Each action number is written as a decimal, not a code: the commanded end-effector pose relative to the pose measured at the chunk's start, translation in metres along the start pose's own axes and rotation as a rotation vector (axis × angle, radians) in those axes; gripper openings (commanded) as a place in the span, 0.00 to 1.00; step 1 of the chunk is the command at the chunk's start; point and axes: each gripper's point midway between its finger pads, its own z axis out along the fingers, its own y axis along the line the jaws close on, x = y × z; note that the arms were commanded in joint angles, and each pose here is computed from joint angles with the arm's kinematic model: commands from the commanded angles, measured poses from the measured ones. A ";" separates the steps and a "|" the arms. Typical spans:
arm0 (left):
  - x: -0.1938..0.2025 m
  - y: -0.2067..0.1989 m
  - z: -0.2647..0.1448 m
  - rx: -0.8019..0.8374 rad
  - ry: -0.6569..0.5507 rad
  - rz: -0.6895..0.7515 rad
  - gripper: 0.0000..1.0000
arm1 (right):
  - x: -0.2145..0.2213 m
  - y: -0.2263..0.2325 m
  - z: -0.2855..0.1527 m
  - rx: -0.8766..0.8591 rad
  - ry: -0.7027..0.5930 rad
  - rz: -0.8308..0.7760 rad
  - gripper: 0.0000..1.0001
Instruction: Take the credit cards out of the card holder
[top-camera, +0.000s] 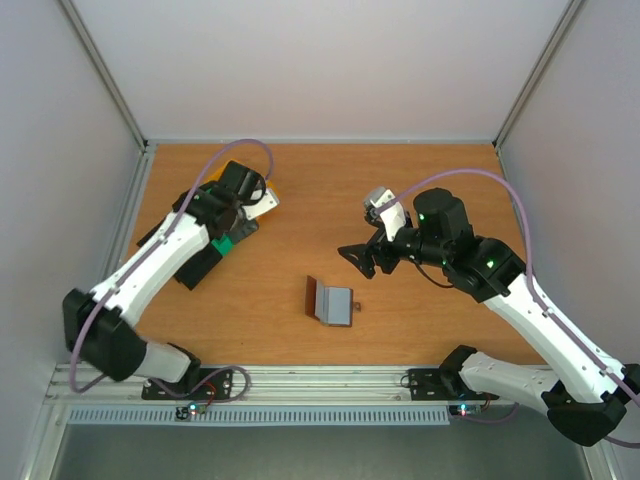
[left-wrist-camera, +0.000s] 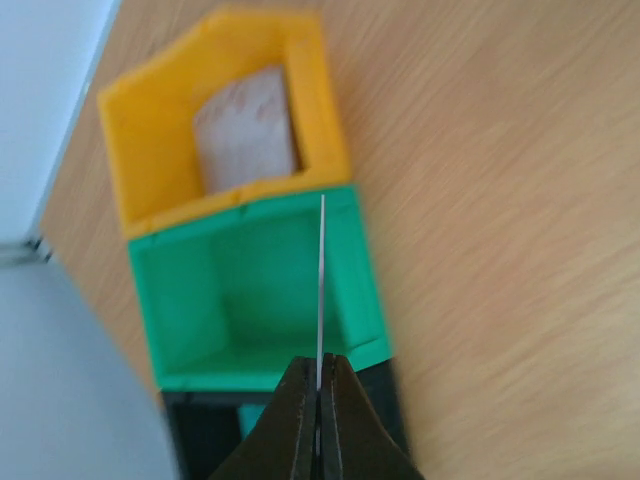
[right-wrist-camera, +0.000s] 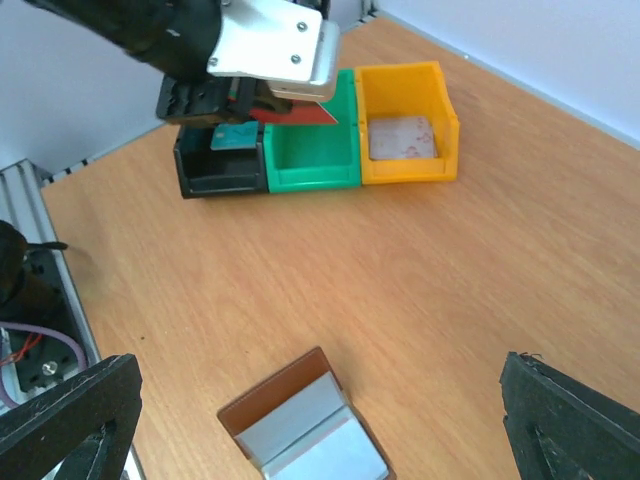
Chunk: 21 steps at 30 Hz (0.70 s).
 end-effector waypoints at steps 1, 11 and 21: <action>0.027 0.072 0.022 -0.229 0.218 0.150 0.00 | 0.003 -0.009 0.000 0.051 -0.001 0.017 0.99; 0.041 0.147 0.100 -0.303 0.321 0.023 0.00 | 0.007 -0.010 -0.009 0.072 0.011 0.006 0.98; 0.074 0.127 0.143 -0.193 0.393 -0.094 0.00 | 0.010 -0.013 -0.001 0.071 0.036 0.007 0.99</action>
